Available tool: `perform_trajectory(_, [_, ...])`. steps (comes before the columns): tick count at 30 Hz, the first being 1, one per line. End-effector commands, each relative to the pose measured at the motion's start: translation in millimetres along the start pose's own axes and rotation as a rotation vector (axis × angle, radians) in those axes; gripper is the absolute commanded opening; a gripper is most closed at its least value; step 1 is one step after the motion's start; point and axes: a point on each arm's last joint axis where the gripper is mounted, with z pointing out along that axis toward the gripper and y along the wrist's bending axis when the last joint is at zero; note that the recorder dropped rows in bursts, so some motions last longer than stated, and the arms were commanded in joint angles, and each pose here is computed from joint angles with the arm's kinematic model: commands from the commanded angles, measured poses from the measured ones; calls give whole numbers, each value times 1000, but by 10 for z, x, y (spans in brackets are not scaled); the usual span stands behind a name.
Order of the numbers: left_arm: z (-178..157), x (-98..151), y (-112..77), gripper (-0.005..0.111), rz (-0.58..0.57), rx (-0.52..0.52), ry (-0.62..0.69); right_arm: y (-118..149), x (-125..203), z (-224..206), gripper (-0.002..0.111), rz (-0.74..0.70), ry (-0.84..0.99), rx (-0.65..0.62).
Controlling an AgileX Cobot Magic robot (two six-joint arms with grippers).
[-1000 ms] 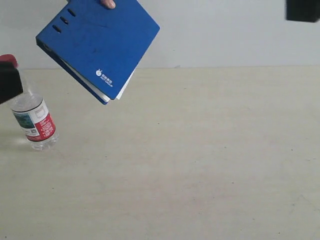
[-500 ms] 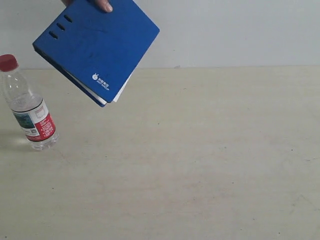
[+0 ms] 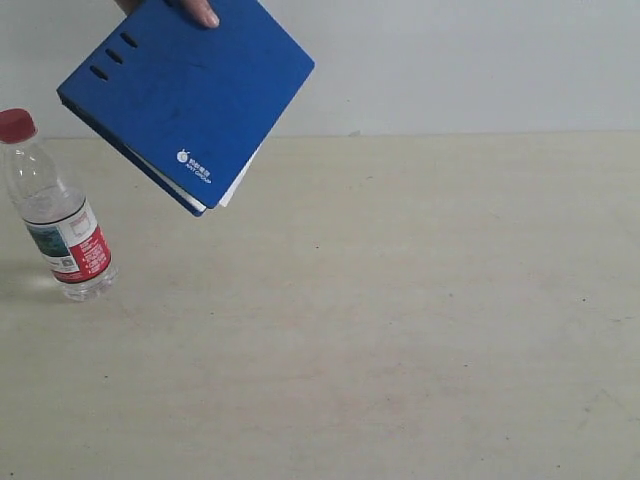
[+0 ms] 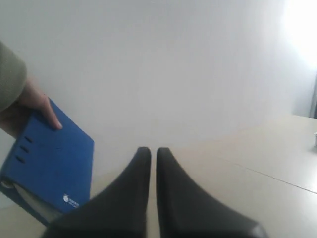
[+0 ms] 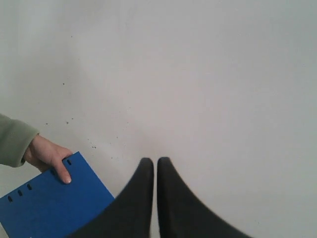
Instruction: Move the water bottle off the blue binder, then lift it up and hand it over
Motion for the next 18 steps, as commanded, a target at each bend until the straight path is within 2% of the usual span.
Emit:
perform_trajectory(1, [-25,44,-67,4,-1,68,34,-5,-2,-11,0,8,-8,3])
perform_trajectory(12, [-23,51,-57,4,13,58,34,-5,-2,-11,0,8,-8,3])
perform_trajectory(14, [-18,74,-7,4,17,7,27,-5,-2,-11,0,8,-8,3])
perform_trajectory(17, [-36,157,129,4,-131,-147,6,-5,-2,-11,0,8,-8,3])
perform_trajectory(18, [-47,201,190,4,-132,-217,1,-5,-2,-11,0,8,-8,3])
